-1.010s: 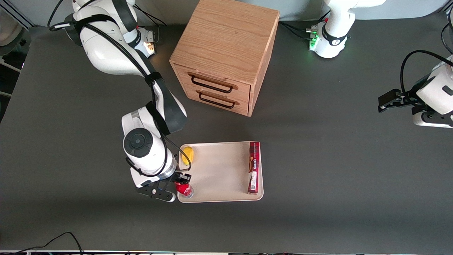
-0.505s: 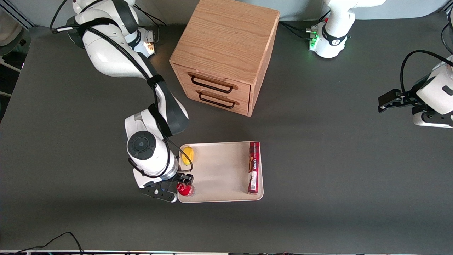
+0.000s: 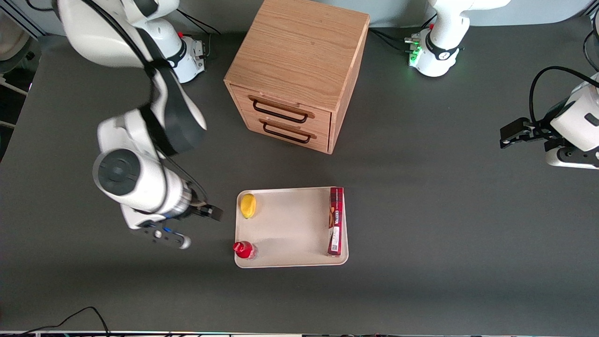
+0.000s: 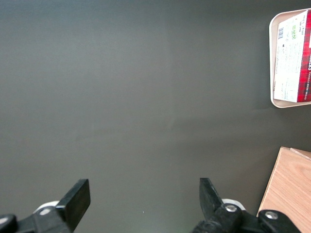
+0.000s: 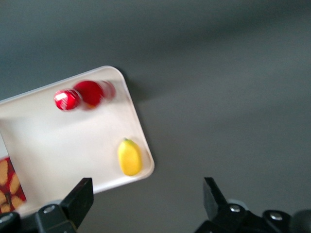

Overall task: Place coke bottle on tray
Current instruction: 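Open the right gripper and withdraw it from the tray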

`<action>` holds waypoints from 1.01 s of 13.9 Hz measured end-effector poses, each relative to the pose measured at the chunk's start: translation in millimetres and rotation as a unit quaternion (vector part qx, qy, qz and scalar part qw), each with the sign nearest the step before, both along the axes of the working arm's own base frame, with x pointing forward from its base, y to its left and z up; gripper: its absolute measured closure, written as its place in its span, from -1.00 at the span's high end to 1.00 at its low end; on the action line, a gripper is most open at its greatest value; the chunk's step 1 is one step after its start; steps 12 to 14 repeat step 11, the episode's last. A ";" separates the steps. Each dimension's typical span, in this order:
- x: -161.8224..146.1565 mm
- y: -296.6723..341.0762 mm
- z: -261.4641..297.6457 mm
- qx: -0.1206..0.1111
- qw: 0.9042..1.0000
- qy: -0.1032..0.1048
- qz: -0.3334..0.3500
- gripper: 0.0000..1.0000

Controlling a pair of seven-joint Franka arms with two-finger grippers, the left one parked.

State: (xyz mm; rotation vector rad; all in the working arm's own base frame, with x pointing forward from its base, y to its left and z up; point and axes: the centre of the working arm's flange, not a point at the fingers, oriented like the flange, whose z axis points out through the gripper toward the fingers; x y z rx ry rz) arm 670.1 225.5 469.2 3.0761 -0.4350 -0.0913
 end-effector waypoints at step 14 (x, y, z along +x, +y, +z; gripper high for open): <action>-152.0 -202.9 146.8 0.011 1.000 0.007 0.023 1.00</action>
